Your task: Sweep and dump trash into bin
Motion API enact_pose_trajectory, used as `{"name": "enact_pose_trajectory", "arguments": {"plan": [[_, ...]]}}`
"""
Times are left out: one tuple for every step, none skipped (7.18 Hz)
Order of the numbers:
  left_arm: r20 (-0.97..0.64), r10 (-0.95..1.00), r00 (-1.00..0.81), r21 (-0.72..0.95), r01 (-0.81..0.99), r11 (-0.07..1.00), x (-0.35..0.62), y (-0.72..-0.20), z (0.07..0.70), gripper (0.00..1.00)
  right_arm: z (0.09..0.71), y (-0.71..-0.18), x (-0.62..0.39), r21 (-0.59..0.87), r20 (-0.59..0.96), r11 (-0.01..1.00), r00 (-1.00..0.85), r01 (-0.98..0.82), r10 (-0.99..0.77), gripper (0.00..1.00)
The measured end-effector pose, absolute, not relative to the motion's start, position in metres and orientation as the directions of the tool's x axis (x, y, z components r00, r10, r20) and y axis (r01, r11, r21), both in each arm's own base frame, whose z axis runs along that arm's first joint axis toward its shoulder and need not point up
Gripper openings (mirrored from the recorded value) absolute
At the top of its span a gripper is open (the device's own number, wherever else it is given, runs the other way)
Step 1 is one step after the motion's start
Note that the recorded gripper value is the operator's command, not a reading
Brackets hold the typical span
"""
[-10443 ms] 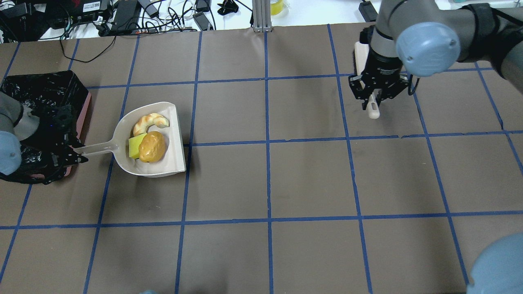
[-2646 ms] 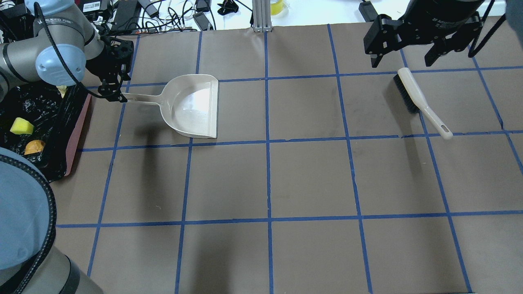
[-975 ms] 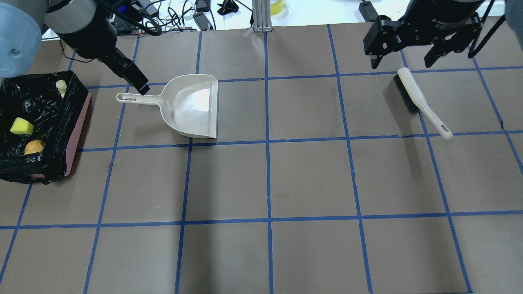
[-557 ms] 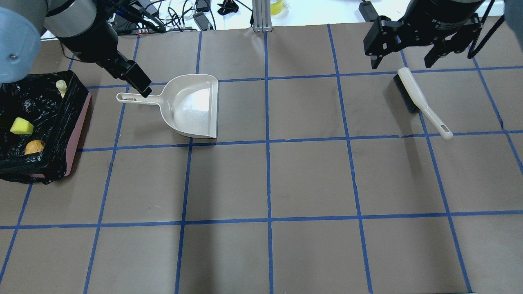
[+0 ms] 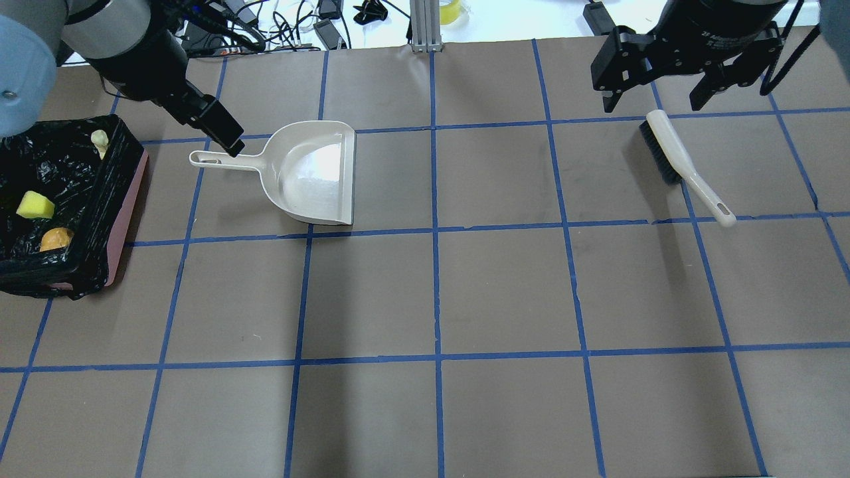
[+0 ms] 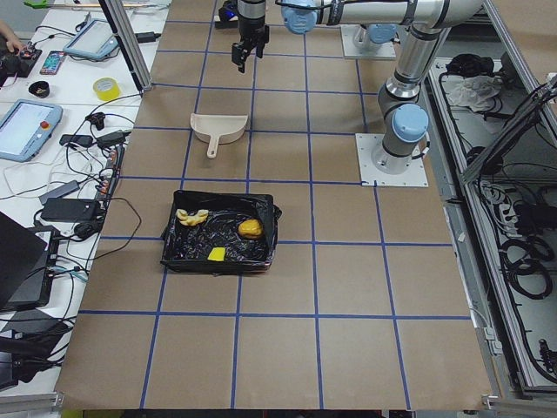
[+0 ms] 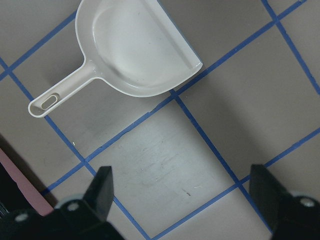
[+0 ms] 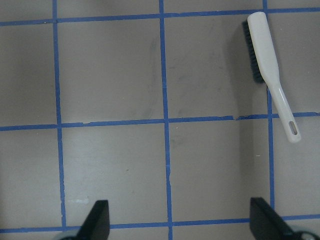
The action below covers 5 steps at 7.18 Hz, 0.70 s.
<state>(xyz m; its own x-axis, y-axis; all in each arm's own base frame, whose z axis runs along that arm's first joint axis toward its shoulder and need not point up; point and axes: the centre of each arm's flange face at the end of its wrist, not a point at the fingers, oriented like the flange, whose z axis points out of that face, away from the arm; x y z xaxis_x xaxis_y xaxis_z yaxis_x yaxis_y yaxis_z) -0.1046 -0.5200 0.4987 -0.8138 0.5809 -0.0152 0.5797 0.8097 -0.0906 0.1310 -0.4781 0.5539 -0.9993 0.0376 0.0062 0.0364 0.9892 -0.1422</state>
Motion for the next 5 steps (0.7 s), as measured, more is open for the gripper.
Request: {"name": "enact_pose_trajectory", "arguments": {"plan": [[-0.016, 0.581, -0.814, -0.091, 0.579, 0.81, -0.105, -0.52, 0.499, 0.96, 0.554, -0.478, 0.131, -0.142, 0.007, 0.989, -0.999, 0.037, 0.038, 1.0], [-0.016, 0.577, -0.817, -0.092, 0.576, 0.813, -0.105, -0.52, 0.499, 0.96, 0.554, -0.478, 0.131, -0.142, 0.007, 0.989, -0.999, 0.037, 0.038, 1.0], [-0.013, 0.55, -0.835, -0.092, 0.549, 0.831, -0.105, -0.52, 0.499, 0.97, 0.554, -0.478, 0.131, -0.142, 0.007, 0.989, -0.999, 0.037, 0.038, 1.0], [-0.008, 0.499, -0.866, -0.094, 0.498, 0.862, -0.109, -0.518, 0.5, 0.98, 0.554, -0.478, 0.131, -0.144, 0.006, 0.989, -0.999, 0.036, 0.037, 1.0], [-0.009, 0.459, -0.888, -0.095, 0.458, 0.884, -0.123, -0.511, 0.504, 1.0, 0.554, -0.479, 0.131, -0.147, 0.004, 0.989, -0.999, 0.036, 0.037, 1.0]]}}
